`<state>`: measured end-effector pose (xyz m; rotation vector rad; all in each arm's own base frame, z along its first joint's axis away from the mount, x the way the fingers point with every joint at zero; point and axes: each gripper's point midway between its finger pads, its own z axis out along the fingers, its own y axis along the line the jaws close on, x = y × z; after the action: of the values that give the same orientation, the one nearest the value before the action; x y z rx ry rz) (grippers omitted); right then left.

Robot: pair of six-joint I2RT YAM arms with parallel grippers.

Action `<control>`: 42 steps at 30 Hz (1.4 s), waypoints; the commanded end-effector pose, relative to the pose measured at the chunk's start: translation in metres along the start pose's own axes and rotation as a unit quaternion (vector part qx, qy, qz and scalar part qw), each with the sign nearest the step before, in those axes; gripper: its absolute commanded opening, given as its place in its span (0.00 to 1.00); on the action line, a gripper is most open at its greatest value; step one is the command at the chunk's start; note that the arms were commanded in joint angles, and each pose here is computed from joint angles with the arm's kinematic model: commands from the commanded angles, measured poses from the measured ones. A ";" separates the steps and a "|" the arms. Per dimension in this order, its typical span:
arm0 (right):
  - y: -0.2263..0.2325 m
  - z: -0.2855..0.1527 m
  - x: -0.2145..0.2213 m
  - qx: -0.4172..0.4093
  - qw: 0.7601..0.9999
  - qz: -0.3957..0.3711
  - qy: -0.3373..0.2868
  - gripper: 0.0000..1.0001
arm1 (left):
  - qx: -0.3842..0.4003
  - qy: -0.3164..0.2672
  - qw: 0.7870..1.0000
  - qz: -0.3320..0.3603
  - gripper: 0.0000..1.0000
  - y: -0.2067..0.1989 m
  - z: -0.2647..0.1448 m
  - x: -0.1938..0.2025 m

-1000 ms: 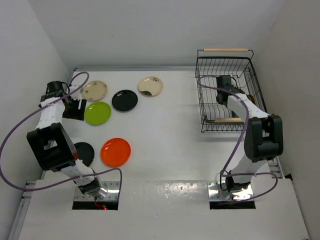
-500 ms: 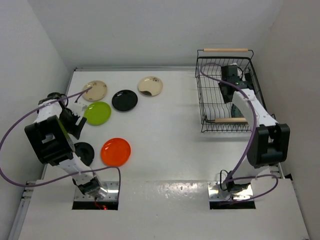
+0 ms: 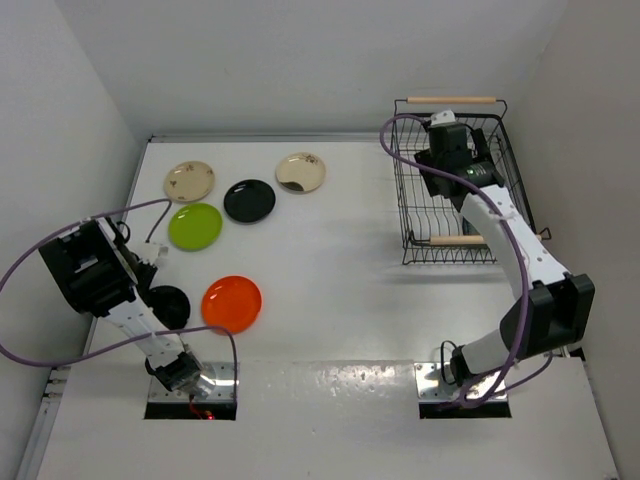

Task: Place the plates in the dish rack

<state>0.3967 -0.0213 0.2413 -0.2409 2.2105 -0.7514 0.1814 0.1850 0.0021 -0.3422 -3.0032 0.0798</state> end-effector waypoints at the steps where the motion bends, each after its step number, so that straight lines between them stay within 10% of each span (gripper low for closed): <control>1: -0.020 -0.022 -0.020 0.020 0.998 0.023 -0.051 0.99 | 0.054 -0.004 0.999 0.006 0.19 -0.019 0.019 0.002; 3: -0.018 -0.025 -0.023 0.019 0.998 0.021 -0.057 0.99 | 0.044 -0.013 0.999 -0.005 0.00 -0.011 0.014 -0.001; 9: -0.003 -0.044 -0.036 -0.011 0.996 0.006 -0.085 0.99 | 0.017 -0.108 0.994 0.010 0.00 0.012 -0.047 -0.033; 13: 0.050 -0.070 -0.052 -0.147 0.981 -0.026 -0.127 0.96 | 0.044 -0.274 0.955 0.100 0.00 -0.012 -0.125 -0.079; 25: 0.233 -0.241 -0.140 -0.615 0.738 0.092 -0.261 0.90 | 0.137 -0.542 0.781 0.279 0.00 -0.170 -0.292 -0.158; 33: 0.308 -0.258 -0.161 -0.667 0.696 0.136 -0.227 0.86 | 0.189 -0.535 0.756 0.326 0.00 -0.243 -0.308 -0.189; 36: 0.328 -0.248 -0.160 -0.663 0.703 0.149 -0.211 0.76 | 0.196 -0.532 0.751 0.337 0.00 -0.254 -0.310 -0.189; 40: 0.333 -0.241 -0.159 -0.659 0.706 0.166 -0.201 0.05 | 0.195 -0.526 0.756 0.338 0.00 -0.259 -0.308 -0.189; 42: 0.325 -0.241 -0.159 -0.647 0.714 0.169 -0.210 0.00 | 0.162 -0.517 0.780 0.313 0.03 -0.248 -0.302 -0.196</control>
<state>0.3381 0.4113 0.2225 -0.6736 1.9940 1.0651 0.3456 -0.0900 0.2797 -1.6879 -3.4423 1.2911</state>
